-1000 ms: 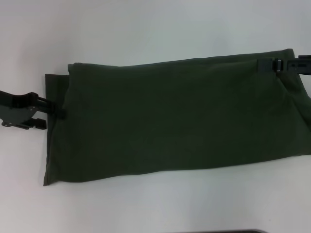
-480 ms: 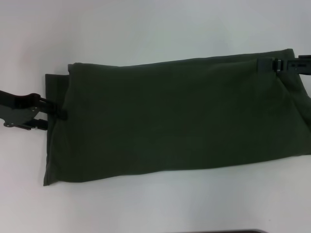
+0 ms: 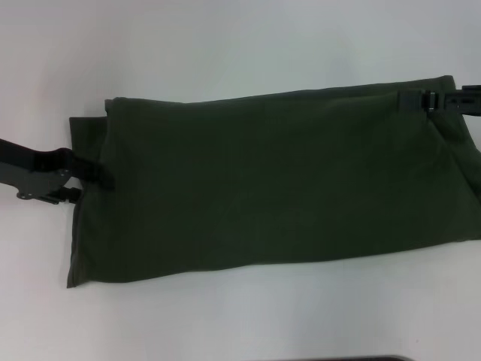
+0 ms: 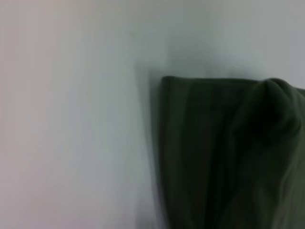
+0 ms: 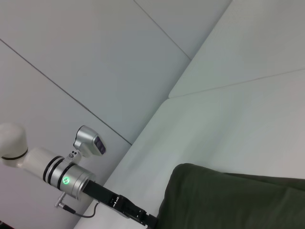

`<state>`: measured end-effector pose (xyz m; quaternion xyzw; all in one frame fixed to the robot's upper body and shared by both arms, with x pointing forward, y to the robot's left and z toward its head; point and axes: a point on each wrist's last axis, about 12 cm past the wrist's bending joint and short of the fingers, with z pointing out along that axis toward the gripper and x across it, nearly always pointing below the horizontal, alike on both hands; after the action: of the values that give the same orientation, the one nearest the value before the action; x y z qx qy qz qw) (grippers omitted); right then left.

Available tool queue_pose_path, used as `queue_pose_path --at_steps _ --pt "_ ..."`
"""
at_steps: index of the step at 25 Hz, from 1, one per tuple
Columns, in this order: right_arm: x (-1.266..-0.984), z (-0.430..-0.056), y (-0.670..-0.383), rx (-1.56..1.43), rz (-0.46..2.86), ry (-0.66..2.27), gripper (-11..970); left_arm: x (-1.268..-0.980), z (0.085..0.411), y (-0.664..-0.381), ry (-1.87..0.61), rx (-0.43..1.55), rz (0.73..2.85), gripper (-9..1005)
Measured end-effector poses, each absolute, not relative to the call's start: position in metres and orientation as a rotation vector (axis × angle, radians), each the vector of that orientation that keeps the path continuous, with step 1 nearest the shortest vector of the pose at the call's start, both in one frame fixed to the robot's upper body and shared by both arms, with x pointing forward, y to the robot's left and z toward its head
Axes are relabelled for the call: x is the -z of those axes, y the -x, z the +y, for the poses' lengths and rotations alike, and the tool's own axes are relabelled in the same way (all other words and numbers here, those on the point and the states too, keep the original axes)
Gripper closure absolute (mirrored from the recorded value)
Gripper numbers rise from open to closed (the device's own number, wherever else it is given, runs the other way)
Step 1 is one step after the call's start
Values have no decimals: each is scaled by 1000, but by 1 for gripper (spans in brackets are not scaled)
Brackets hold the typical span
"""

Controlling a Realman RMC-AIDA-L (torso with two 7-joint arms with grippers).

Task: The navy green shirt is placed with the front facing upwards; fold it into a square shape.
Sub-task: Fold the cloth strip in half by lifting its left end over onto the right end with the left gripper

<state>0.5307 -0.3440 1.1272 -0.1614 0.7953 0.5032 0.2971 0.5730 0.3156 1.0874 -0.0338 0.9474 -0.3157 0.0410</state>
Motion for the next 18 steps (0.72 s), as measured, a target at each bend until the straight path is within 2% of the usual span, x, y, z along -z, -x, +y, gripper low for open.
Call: queue_pose_path --at_steps 18 --pt "-1128 -344 -532 -1335 2113 433 344 -1092 290 -578 -19 1025 2907 348"
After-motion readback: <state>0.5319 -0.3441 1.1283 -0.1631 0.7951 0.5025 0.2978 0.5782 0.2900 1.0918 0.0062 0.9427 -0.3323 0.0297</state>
